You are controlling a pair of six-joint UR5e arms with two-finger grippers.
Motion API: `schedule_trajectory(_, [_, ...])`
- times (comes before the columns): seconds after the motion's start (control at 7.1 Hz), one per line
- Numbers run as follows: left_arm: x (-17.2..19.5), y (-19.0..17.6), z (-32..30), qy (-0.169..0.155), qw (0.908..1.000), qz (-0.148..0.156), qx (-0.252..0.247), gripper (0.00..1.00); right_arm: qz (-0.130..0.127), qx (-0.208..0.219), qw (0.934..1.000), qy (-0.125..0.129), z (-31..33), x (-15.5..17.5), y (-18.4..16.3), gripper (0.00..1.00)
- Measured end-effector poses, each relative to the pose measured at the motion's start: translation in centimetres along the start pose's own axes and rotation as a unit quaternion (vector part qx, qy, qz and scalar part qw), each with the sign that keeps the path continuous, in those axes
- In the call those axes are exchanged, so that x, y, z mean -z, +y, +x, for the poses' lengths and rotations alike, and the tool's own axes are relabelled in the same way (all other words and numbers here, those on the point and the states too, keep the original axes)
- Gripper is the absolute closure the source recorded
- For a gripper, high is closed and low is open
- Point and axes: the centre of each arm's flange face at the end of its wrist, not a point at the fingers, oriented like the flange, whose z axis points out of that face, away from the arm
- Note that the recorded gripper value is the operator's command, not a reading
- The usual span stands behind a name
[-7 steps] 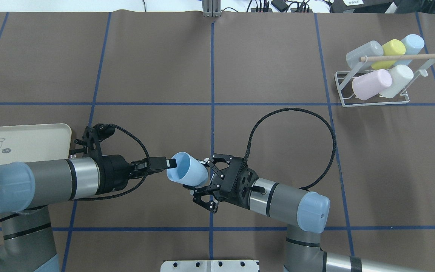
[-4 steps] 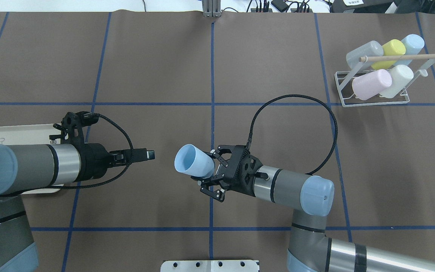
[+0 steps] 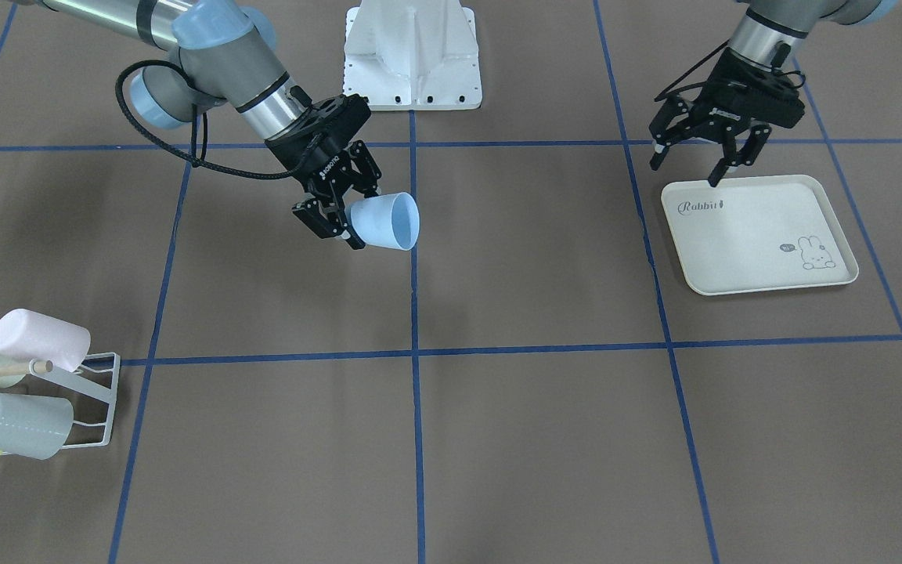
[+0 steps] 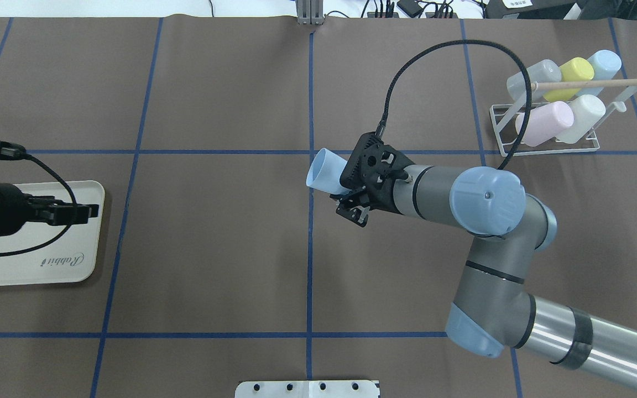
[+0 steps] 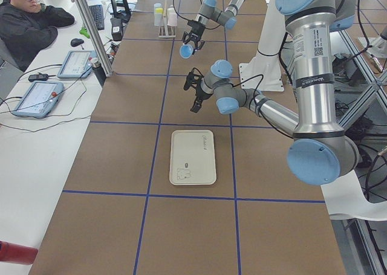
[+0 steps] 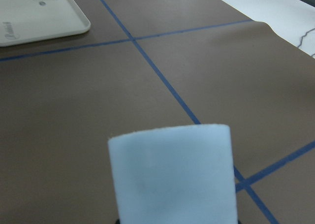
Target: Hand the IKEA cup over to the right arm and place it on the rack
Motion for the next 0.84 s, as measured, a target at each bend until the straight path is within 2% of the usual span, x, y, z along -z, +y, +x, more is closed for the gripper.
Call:
schedule_trajectory(0.14, [1.4, -0.3, -3.6, -0.027, 0.9986, 0.003, -0.047, 0.00, -0.042, 0.047, 0.9978, 0.021, 2.5, 2.2, 0.1, 1.00])
schedule_trajectory(0.28, [2.9, -0.6, -7.3, -0.053, 0.9943, 0.005, -0.092, 0.00, -0.077, 0.107, 0.9904, 0.041, 5.4, 4.1, 1.5, 1.00])
schedule_trajectory(0.42, [4.1, -1.0, -10.8, -0.071, 0.9889, 0.001, -0.131, 0.00, -0.109, 0.165, 0.9783, 0.063, 8.9, 6.4, 4.3, 1.00])
schedule_trajectory(0.56, [4.7, -1.1, -13.6, -0.081, 0.9842, -0.005, -0.158, 0.00, -0.149, 0.225, 0.9587, 0.090, 13.1, 10.2, 8.2, 1.00])
schedule_trajectory(0.84, [4.8, -1.2, -15.5, -0.084, 0.9818, -0.005, -0.170, 0.00, -0.228, 0.336, 0.9050, 0.125, 20.2, 17.2, 14.4, 1.00])
